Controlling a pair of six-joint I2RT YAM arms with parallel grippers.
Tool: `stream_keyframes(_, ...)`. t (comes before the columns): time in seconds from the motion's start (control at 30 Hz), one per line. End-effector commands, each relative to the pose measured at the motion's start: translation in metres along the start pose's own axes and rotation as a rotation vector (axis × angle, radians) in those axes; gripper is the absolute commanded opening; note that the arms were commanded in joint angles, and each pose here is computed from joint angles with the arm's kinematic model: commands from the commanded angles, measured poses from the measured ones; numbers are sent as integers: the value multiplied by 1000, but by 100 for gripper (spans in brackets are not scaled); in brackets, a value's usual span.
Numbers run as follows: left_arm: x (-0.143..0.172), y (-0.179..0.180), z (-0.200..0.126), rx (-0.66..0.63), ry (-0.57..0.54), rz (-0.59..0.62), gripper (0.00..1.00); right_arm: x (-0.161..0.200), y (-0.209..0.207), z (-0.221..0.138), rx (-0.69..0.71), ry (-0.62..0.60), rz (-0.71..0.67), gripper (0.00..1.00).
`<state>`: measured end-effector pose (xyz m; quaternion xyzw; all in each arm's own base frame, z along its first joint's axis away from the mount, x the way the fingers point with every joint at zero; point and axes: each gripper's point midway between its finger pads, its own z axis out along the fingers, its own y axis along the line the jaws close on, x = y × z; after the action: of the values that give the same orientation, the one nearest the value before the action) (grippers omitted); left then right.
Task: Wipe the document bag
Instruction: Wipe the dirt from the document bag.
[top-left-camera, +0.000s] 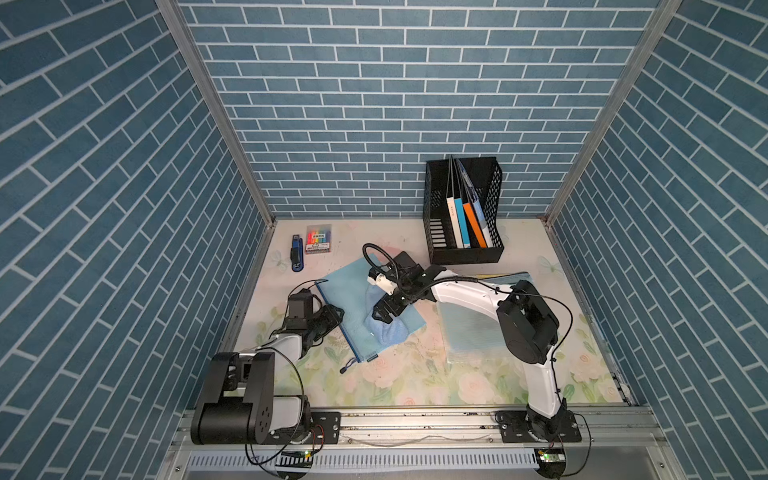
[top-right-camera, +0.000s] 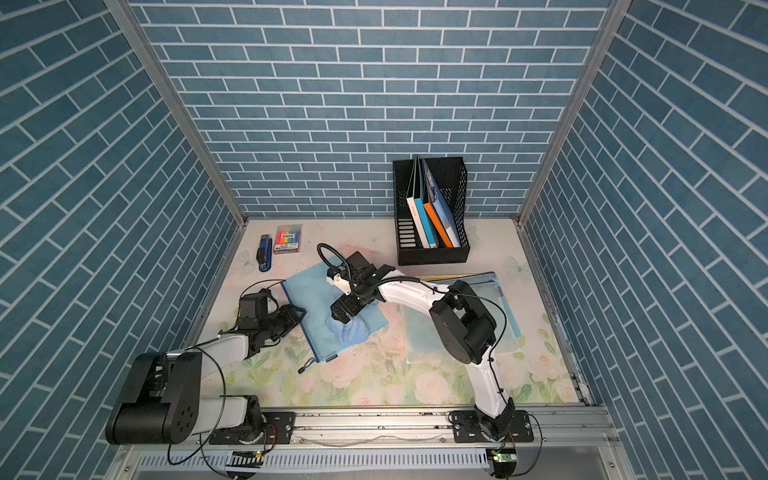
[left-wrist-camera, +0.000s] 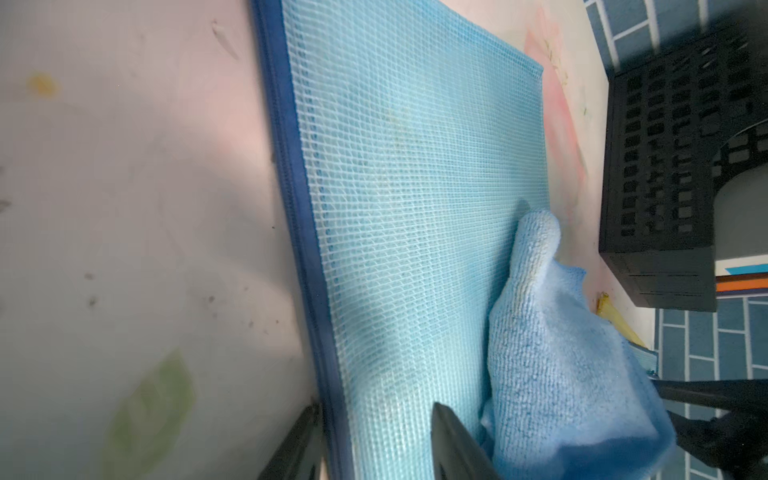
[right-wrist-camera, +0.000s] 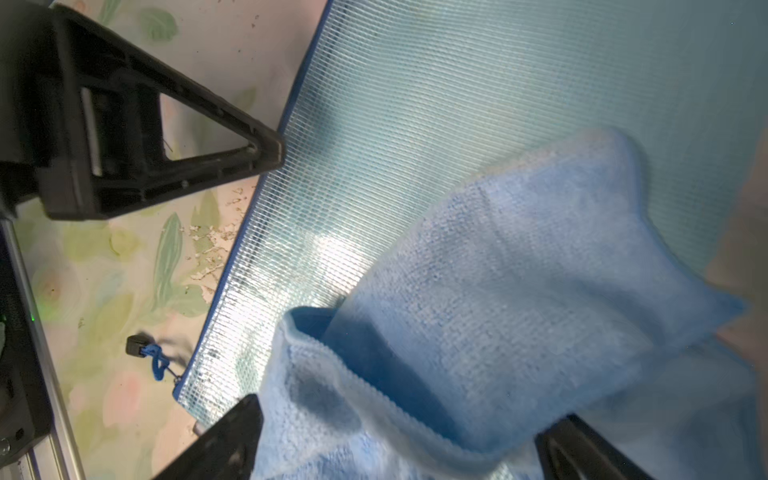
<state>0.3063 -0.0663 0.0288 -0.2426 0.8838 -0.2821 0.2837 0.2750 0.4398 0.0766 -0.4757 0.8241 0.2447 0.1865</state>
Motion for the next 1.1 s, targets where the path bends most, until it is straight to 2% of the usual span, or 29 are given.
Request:
stream_keyframes(0.0, 19, 13, 5, -46, 57, -18, 32, 9, -6, 27, 18, 39, -48, 98)
stream_keyframes(0.17, 22, 16, 3, -58, 56, -11, 17, 33, -21, 51, 64, 105, -4, 86)
stream_keyframes(0.43, 19, 9, 4, -42, 60, 3, 3, 59, -22, 55, 73, 166, 14, 57)
stream_keyframes(0.57, 18, 0, 6, -29, 75, 25, 0, 66, -24, 56, 85, 197, 23, 37)
stream_keyframes(0.67, 20, -6, 6, -27, 95, 49, 0, 62, -28, 50, 106, 200, 27, 13)
stream_keyframes(0.77, 21, -11, 3, -22, 111, 78, 0, 53, -18, 45, 46, 183, 30, 9)
stream_keyframes(0.9, 22, -19, 1, 5, 117, 95, 0, 36, 20, 43, -123, 137, 36, 7)
stream_keyframes(1.07, 33, -27, 9, 41, 172, 115, 0, 25, 35, 61, -153, 138, 56, 8)
